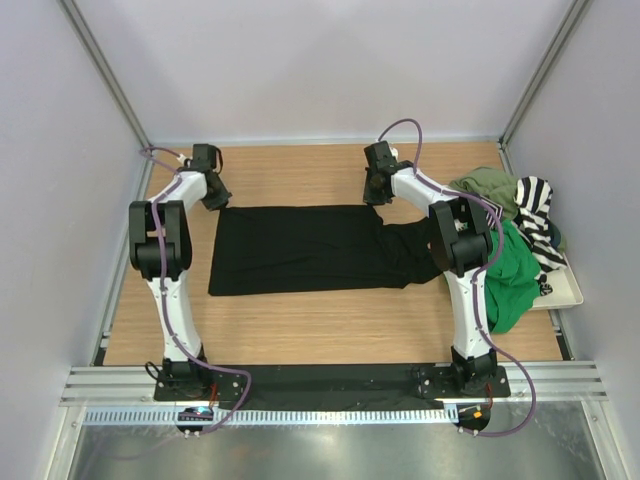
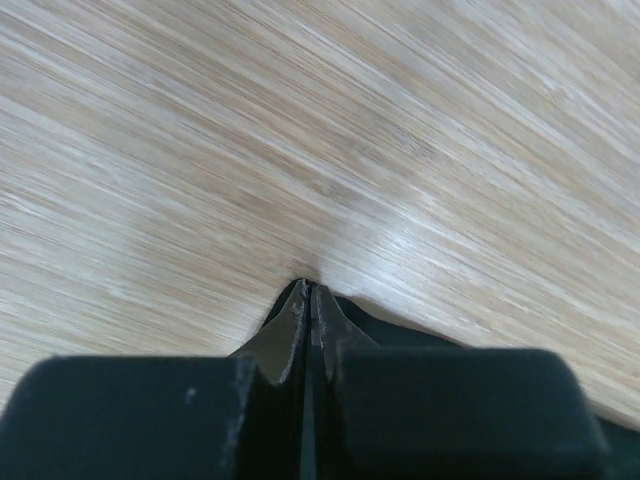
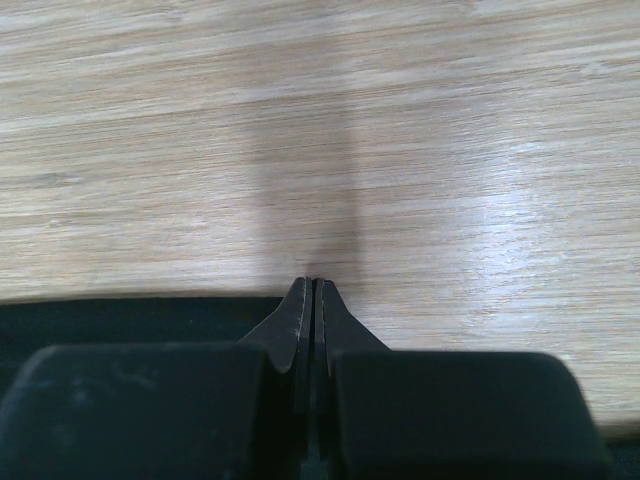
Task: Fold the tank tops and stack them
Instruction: Fold the tank top
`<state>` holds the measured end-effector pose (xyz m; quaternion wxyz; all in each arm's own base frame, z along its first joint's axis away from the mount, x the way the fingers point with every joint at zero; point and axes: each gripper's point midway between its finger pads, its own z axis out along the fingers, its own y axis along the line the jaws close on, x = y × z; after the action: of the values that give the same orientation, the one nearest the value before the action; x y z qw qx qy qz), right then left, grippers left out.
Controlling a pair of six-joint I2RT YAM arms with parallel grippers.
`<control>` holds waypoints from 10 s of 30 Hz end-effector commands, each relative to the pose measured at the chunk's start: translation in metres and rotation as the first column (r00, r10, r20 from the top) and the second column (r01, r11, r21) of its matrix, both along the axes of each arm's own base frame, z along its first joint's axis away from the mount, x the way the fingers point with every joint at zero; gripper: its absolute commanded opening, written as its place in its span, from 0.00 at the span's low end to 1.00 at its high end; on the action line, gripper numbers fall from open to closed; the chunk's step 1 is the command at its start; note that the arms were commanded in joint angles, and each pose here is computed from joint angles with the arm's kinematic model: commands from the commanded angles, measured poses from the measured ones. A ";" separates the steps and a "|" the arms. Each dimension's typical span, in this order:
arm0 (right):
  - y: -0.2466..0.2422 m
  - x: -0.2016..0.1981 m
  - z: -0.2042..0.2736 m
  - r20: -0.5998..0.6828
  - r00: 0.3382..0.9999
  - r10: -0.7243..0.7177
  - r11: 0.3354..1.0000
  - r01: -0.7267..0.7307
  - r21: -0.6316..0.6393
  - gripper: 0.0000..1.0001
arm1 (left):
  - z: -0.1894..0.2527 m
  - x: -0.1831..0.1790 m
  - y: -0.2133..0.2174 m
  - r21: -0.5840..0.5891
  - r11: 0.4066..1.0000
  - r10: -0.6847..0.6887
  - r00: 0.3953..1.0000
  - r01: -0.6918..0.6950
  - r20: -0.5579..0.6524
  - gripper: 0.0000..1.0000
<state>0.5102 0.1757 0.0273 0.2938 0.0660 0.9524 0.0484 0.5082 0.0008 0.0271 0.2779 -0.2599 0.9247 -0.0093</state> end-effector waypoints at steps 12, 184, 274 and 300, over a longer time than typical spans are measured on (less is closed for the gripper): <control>0.003 0.022 0.081 0.181 0.983 -0.013 0.999 0.007 0.037 0.01 | 0.047 -0.001 0.006 0.081 0.997 0.007 0.995 -0.015 0.094 0.00; 0.070 0.130 0.011 0.202 0.978 -0.045 0.848 -0.070 0.526 0.29 | 0.026 -0.330 -0.128 -0.198 0.971 -0.138 0.990 0.136 0.002 0.69; 0.024 0.037 0.013 -0.038 0.996 0.079 0.846 -0.047 0.530 0.33 | -0.011 -0.332 -0.224 -0.335 0.885 -0.354 0.935 0.323 -0.033 0.06; 0.018 -0.286 0.020 -0.175 0.970 0.168 0.950 -0.112 0.291 0.43 | 0.021 -0.343 -0.208 -0.300 0.843 -0.452 0.890 0.447 0.054 0.49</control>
<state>0.2415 0.2077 0.0562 0.1819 0.0107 0.9542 0.2373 0.1704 -0.2071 0.0468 0.2209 -0.0967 0.9477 -0.2093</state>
